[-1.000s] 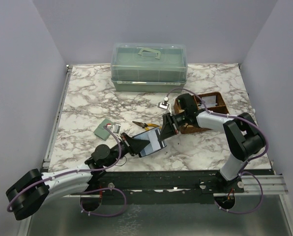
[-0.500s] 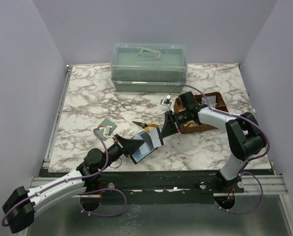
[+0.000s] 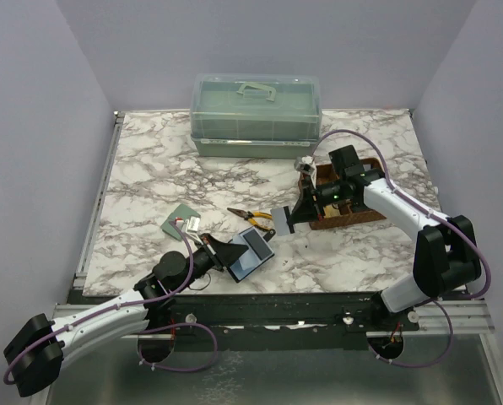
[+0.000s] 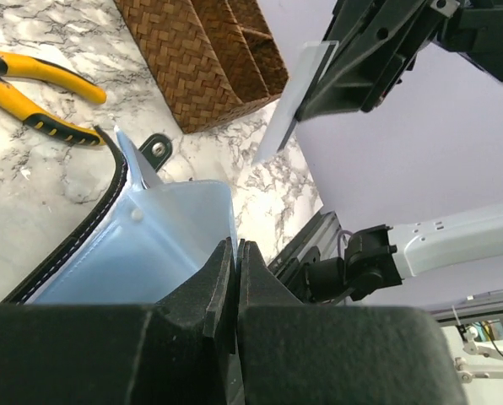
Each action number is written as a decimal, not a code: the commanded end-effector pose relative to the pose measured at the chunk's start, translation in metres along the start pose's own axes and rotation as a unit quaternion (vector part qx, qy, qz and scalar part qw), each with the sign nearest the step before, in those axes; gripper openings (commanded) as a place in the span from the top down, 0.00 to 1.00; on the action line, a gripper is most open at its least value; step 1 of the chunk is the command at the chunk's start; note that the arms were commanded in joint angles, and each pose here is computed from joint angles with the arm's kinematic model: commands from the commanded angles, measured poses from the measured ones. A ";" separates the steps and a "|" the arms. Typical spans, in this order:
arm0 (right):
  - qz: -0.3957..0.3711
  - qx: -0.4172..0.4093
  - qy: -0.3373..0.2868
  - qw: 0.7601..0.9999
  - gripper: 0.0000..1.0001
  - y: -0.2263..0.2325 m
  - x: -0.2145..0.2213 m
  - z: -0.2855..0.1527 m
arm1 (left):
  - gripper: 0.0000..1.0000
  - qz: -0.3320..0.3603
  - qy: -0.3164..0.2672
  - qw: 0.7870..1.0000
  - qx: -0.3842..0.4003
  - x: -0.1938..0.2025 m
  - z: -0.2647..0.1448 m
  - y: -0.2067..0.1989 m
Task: Take the credit cards out of the card holder
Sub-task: Place the credit card in the storage box.
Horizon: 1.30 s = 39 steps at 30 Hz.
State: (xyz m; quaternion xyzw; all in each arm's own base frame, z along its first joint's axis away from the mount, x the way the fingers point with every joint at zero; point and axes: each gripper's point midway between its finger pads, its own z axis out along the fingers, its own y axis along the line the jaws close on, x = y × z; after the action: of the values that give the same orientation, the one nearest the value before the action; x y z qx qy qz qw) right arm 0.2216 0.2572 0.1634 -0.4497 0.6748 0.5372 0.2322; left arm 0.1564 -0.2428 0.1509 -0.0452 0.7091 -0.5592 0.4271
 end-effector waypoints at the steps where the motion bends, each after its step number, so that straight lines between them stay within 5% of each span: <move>1: -0.015 0.067 -0.005 0.998 1.00 -0.022 -0.005 -0.033 | 1.00 -0.002 -0.013 1.000 0.012 -0.009 0.003 -0.010; 17: -0.038 0.315 -0.004 0.948 1.00 -0.086 -0.011 -0.146 | 1.00 0.008 0.006 1.000 0.008 -0.003 0.009 -0.009; 24: -0.101 0.409 0.092 0.902 1.00 -0.105 -0.017 -0.197 | 1.00 0.023 0.017 0.999 0.015 -0.001 0.013 -0.014; 30: -0.170 0.483 0.246 0.823 1.00 -0.140 -0.015 -0.260 | 1.00 0.034 0.020 0.999 0.016 -0.002 0.015 -0.016; 36: -0.239 0.478 0.374 0.758 0.99 -0.167 -0.012 -0.297 | 1.00 0.037 0.034 0.999 0.021 0.004 0.014 -0.016; 39: -0.258 0.455 0.410 0.747 0.99 -0.176 -0.009 -0.302 | 1.00 0.035 0.034 0.999 0.019 0.005 0.013 -0.014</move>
State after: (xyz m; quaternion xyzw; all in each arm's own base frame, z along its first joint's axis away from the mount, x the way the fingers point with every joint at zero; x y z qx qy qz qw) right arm 0.4201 0.0038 0.1728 -0.5618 0.7642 -0.0832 0.3057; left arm 0.1568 -0.2557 0.1391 -0.0062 0.7355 -0.5378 0.4120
